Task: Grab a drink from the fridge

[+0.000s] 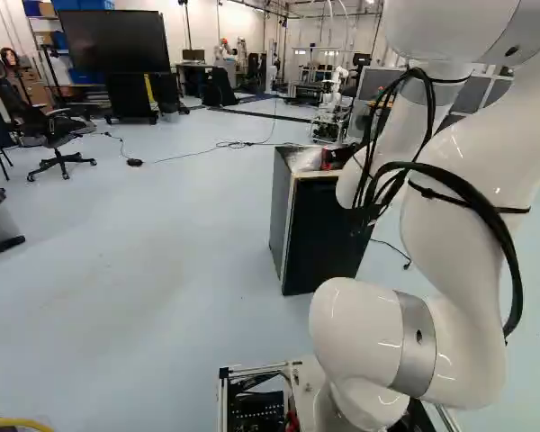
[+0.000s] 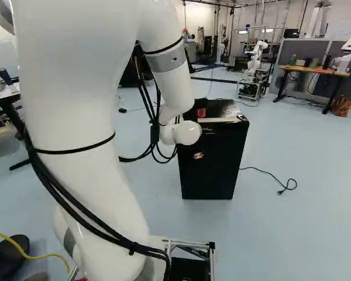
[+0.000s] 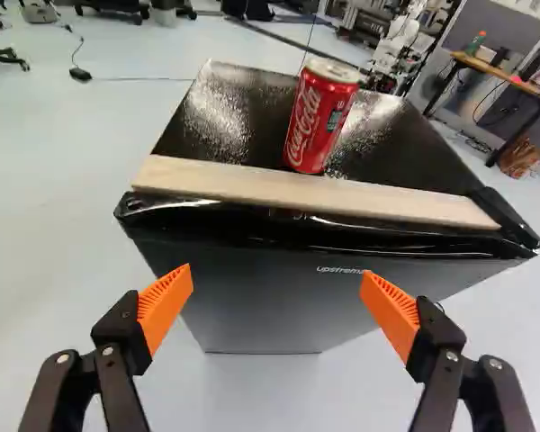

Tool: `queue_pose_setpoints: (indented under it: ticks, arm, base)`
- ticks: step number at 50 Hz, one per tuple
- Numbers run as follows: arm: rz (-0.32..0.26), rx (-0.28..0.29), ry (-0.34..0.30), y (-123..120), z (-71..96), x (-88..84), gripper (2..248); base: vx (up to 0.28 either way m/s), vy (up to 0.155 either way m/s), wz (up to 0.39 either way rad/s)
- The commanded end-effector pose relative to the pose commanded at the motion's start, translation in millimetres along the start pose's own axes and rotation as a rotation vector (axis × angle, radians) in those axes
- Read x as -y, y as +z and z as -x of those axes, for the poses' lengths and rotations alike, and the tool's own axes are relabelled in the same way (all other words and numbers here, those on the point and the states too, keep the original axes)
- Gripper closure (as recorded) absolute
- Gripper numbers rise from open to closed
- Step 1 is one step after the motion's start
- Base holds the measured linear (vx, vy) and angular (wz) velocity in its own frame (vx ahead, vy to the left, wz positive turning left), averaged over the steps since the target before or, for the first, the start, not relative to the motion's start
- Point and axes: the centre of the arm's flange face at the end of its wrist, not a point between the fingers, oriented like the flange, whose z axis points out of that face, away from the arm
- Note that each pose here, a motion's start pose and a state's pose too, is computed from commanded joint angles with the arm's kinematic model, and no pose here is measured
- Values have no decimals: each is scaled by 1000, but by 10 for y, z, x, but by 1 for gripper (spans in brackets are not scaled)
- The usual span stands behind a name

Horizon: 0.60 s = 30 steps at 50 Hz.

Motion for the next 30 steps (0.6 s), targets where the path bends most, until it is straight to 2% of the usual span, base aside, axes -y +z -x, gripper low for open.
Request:
queue_pose_setpoints:
  ticks: [23, 30]
  arm:
    - [91, -229, 74, 25, -223, -87, 3]
    - [103, -273, 83, 99, -296, -92, 3]
  base:
    - [0, 0, 0]
    - [0, 0, 0]
